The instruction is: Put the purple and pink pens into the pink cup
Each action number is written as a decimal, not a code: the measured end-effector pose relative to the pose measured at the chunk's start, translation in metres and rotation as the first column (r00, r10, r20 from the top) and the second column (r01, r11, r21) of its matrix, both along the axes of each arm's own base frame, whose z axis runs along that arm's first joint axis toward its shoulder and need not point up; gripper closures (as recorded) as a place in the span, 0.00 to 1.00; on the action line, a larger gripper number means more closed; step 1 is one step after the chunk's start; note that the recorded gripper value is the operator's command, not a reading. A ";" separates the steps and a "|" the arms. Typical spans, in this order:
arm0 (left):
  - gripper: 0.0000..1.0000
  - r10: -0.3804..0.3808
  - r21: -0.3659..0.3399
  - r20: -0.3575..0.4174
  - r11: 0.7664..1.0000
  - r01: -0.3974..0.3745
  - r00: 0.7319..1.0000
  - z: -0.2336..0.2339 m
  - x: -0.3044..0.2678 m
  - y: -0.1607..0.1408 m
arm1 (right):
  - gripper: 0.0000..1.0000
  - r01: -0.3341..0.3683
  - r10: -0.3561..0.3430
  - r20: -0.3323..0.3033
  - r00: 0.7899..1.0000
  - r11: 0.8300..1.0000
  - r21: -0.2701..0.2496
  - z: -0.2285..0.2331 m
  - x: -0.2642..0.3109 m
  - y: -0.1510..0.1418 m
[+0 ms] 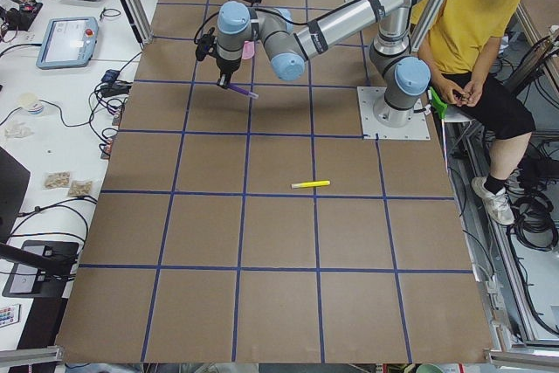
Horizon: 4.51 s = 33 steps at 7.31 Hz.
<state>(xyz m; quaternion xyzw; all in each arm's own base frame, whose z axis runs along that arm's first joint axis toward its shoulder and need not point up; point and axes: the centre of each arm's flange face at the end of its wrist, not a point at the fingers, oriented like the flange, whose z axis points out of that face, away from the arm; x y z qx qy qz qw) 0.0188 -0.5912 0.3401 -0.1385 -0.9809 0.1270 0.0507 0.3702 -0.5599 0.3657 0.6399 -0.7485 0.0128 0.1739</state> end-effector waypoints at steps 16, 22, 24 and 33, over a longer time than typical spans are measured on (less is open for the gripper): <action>1.00 -0.408 -0.691 -0.119 0.689 0.220 0.905 -0.040 -0.268 0.077 | 0.00 0.942 -0.931 0.314 0.185 0.259 0.213 0.144 -0.231 0.065; 0.17 -0.411 -0.681 -0.125 0.697 0.224 0.903 -0.085 -0.270 0.078 | 0.00 0.943 -0.935 0.306 0.178 0.252 0.219 0.129 -0.230 0.067; 0.09 -0.409 -0.673 -0.131 0.706 0.222 0.903 -0.092 -0.271 0.077 | 0.00 0.942 -0.934 0.307 0.182 0.255 0.218 0.128 -0.230 0.066; 0.00 -0.025 0.031 -0.053 0.999 0.027 0.998 0.073 -0.170 0.002 | 0.00 0.941 -0.934 0.305 0.188 0.260 0.217 0.128 -0.231 0.067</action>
